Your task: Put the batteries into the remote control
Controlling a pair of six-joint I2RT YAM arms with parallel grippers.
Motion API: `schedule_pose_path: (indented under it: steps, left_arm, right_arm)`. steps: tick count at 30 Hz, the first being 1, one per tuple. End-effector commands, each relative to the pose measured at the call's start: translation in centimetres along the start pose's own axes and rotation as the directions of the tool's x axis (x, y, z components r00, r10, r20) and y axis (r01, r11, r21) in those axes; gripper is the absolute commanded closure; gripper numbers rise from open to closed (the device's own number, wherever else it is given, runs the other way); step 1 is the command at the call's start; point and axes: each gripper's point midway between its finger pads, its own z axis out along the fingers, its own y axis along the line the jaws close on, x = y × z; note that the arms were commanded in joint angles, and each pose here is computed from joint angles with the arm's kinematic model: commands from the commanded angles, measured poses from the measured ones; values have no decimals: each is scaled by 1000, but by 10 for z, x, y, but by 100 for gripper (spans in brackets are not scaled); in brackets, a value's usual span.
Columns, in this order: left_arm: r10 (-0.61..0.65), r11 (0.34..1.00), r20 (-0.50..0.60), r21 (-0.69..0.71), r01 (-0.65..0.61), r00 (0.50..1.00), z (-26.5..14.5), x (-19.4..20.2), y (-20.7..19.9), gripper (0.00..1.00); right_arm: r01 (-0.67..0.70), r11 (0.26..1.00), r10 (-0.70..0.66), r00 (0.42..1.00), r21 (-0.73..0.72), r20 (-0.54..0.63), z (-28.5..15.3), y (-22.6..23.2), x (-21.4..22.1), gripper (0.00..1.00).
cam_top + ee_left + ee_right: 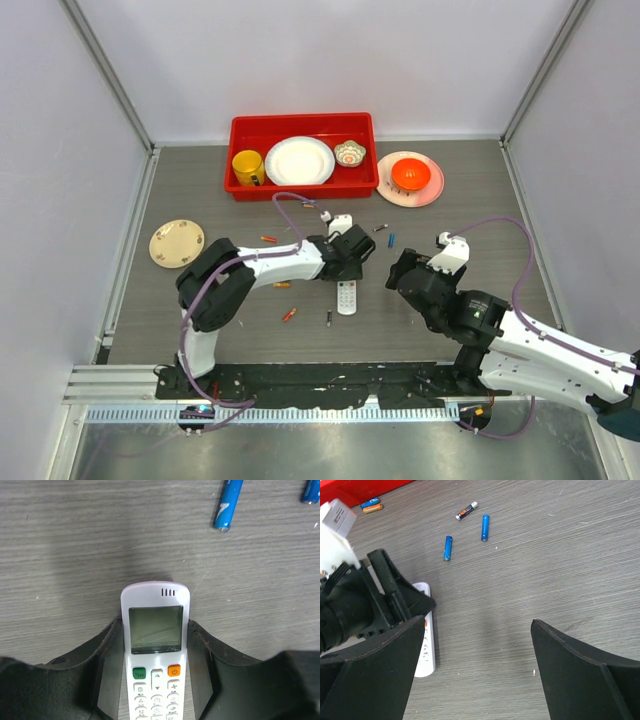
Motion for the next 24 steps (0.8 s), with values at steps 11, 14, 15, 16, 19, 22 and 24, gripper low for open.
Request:
schedule_pose_path:
  steps: [11, 14, 15, 16, 19, 22, 24]
  left_arm:
    - [-360, 803, 169, 556, 213, 918, -133, -91, 7, 100]
    - [-424, 674, 148, 711, 202, 893, -167, -105, 6, 100]
    - [-449, 624, 149, 758, 190, 881, -174, -107, 7, 100]
    - [-465, 577, 150, 799, 169, 873, -189, -111, 7, 100]
    - [-500, 434, 131, 893, 117, 856, -217, -115, 13, 100]
    - [-518, 331, 137, 942, 51, 844, -240, -114, 20, 100]
    - [-523, 267, 143, 964, 2, 840, -254, -110, 25, 100]
  right_arm:
    - [-104, 927, 90, 994, -359, -57, -30, 72, -23, 0]
    - [-120, 867, 66, 990, -483, -126, -37, 101, -13, 0]
    - [-133, 849, 65, 987, -512, -148, -39, 108, -11, 0]
    - [-158, 814, 80, 984, -559, -162, -41, 120, -12, 0]
    - [-224, 713, 92, 969, -664, -229, -51, 145, -11, 0]
    - [-298, 601, 132, 952, -742, -275, -60, 159, -17, 1]
    - [-353, 532, 141, 933, -769, -331, -66, 163, -20, 1]
